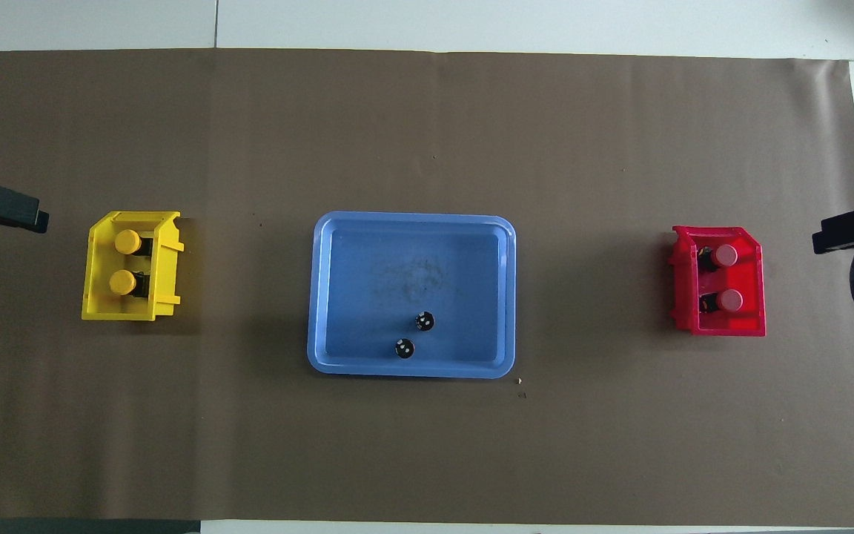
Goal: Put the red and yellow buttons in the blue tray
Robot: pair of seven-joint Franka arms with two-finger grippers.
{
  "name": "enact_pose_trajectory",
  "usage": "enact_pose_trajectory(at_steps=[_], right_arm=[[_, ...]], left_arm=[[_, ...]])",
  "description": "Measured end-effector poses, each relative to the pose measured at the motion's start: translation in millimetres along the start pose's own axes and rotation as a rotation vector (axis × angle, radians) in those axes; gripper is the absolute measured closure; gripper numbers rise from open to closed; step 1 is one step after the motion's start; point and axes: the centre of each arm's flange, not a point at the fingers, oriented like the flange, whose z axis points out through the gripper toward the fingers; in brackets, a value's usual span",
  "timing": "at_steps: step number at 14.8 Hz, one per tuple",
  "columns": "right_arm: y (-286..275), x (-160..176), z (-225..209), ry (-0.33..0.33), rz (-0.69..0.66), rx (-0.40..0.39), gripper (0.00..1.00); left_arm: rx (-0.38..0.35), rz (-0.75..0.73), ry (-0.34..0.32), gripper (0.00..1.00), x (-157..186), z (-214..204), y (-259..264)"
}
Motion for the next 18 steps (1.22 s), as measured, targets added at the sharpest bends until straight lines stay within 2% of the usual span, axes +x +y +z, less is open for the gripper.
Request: enact_pose_trajectory(at_steps=[12,14,16,18], right_arm=[[0.4,-0.2,6.6,-0.014,0.001,0.001,0.00],[0.4,0.0,6.3,-0.011,0.001,0.001,0.04],[0.6,1.9,7.2,0.003,0.001,0.000,0.20],[0.8,8.0,16.3,0.039,0.000,-0.003,0.22]], left_arm=[[0.000,-0.006,-0.001,0.00,-0.6,0.1,-3.5],[0.000,-0.006,-0.002,0.00,-0.6,0.1,-3.5],[0.000,-0.006,-0.002,0.00,-0.6,0.1,-3.5],[0.000,-0.006,-0.002,0.00,-0.6,0.1,-3.5]])
